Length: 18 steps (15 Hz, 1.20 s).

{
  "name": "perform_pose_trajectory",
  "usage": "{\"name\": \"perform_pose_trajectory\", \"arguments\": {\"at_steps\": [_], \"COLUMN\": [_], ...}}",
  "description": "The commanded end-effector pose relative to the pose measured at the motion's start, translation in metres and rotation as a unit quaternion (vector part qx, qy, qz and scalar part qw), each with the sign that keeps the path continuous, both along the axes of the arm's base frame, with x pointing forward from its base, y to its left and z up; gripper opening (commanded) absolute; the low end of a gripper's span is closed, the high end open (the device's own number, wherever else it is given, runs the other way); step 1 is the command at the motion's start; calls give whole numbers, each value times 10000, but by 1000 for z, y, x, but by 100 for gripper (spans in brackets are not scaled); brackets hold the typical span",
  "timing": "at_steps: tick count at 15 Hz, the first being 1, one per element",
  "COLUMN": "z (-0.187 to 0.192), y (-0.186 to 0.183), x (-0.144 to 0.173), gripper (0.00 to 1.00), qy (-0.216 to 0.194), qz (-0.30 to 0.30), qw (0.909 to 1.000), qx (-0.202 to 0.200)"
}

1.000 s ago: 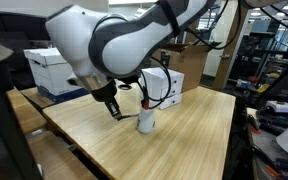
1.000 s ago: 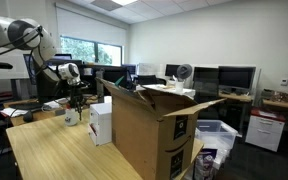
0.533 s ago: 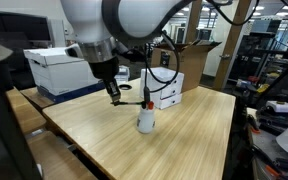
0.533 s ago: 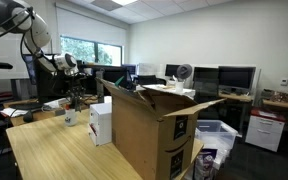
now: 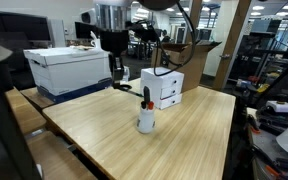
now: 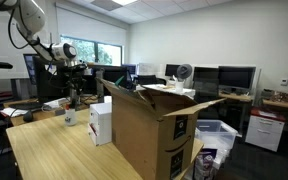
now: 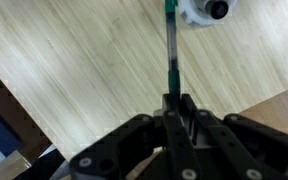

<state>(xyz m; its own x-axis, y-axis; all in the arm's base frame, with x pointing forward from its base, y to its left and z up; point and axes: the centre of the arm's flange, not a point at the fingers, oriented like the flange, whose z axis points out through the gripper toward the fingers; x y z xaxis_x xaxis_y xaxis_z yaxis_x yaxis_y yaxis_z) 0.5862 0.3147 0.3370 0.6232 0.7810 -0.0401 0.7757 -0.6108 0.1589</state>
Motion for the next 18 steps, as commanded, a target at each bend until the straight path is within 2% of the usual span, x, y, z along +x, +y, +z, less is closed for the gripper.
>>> {"name": "perform_pose_trajectory", "arguments": {"at_steps": [1, 8, 18], "z": [33, 69, 69], "y": [-32, -65, -116], "x": [-26, -33, -56], "gripper": [7, 7, 7], "qy": [-230, -563, -1049], "qz": [-240, -842, -1435], "qw": [9979, 9842, 9524], "qx": [552, 1454, 2475]}}
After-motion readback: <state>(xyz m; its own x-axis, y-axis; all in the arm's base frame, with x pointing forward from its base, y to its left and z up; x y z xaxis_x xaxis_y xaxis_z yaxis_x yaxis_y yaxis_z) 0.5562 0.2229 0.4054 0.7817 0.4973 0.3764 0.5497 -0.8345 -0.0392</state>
